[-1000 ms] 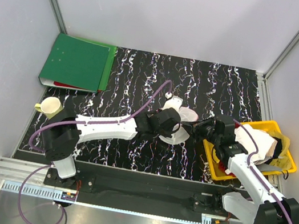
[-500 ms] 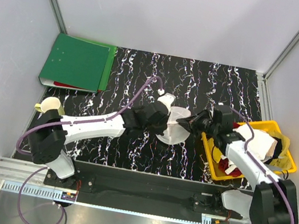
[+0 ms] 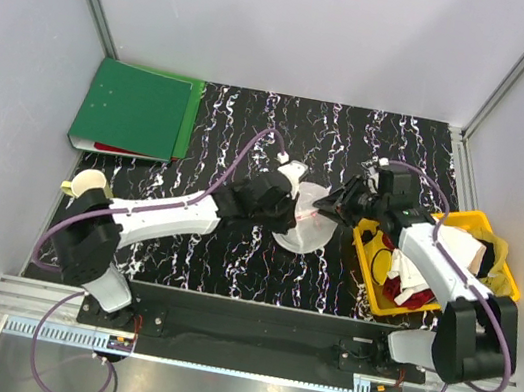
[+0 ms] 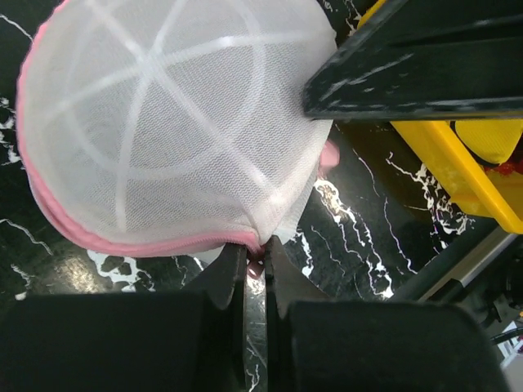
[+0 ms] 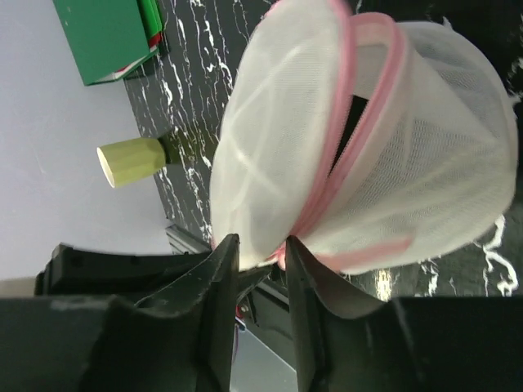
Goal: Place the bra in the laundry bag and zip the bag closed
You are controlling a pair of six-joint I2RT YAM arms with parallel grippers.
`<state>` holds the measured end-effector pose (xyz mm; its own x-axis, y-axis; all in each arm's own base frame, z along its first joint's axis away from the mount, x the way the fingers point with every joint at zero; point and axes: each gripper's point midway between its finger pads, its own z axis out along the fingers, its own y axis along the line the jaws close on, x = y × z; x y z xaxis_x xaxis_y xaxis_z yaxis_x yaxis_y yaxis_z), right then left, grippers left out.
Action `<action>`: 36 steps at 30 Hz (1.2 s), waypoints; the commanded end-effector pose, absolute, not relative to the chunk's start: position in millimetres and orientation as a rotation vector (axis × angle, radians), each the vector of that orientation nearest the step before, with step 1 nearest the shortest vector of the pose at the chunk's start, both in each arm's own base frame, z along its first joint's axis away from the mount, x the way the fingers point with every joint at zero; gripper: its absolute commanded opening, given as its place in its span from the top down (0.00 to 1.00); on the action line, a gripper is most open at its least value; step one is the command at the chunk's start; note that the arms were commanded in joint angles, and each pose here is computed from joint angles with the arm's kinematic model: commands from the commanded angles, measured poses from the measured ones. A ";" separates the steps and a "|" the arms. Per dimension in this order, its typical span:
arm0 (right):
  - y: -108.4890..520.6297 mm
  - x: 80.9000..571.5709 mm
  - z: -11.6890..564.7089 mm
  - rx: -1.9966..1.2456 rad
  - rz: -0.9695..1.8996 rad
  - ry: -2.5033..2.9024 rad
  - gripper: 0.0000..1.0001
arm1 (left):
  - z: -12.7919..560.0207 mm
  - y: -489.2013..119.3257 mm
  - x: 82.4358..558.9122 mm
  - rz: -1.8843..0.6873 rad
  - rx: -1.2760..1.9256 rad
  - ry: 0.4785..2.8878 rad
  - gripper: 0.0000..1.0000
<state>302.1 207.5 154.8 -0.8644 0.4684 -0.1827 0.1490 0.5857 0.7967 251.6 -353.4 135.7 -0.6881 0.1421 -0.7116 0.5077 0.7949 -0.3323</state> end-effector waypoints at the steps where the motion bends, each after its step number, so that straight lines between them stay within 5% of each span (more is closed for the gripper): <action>1: 187.0 287.3 166.6 0.547 1.086 2.376 0.59 | 148.3 -377.4 256.2 -0.774 0.447 2.299 1.00; 7: 171.9 254.8 165.2 0.752 1.092 2.299 0.43 | 149.1 -400.2 252.6 -0.886 0.478 2.310 1.00; 23: 212.0 270.3 154.8 0.951 1.272 2.246 0.44 | 154.6 -399.2 245.0 -0.932 0.503 2.278 1.00; 26: 213.0 275.9 147.3 0.975 1.247 2.254 0.52 | 153.4 -398.5 242.6 -0.939 0.521 2.272 1.00; 31: 218.5 276.6 137.6 1.003 1.250 2.275 0.86 | 149.0 -394.1 239.4 -0.935 0.533 2.270 1.00; 36: 219.6 275.7 136.6 1.016 1.249 2.270 1.00 | 147.1 -391.9 240.2 -0.929 0.522 2.270 0.84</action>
